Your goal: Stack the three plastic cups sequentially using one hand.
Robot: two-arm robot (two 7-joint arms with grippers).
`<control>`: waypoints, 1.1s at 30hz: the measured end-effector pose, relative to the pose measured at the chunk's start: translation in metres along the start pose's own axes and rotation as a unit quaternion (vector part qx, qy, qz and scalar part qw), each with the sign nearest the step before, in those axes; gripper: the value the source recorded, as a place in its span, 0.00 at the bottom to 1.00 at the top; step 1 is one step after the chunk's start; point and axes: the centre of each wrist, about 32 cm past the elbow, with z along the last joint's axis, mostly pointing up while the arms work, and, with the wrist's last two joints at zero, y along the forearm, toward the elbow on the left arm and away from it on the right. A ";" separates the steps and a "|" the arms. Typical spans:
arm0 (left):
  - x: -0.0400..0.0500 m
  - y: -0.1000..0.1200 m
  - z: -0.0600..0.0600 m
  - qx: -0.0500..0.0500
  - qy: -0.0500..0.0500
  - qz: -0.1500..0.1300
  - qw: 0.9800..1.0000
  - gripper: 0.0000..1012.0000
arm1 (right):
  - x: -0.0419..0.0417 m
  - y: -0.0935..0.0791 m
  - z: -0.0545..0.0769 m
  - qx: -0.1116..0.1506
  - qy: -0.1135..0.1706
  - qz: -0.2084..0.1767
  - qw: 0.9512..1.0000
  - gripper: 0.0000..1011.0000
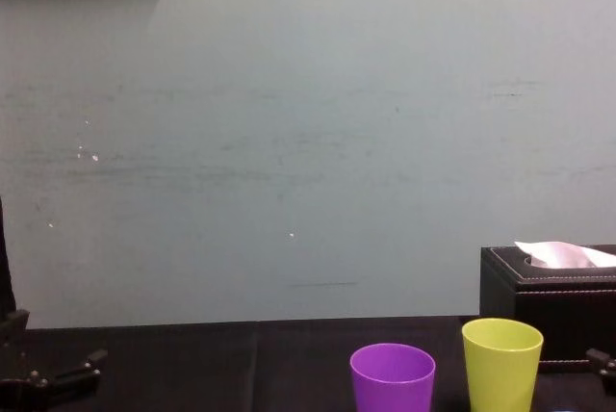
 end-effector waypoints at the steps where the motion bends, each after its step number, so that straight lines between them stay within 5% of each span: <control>1: 0.0000 0.000 0.000 0.000 0.000 0.000 1.000 1.00 | 0.0000 0.000 0.000 0.000 0.000 0.000 1.000 0.99; 33: 0.0000 0.000 0.000 0.000 0.000 0.000 1.000 1.00 | 0.0000 0.000 0.000 0.000 0.000 0.000 1.000 0.99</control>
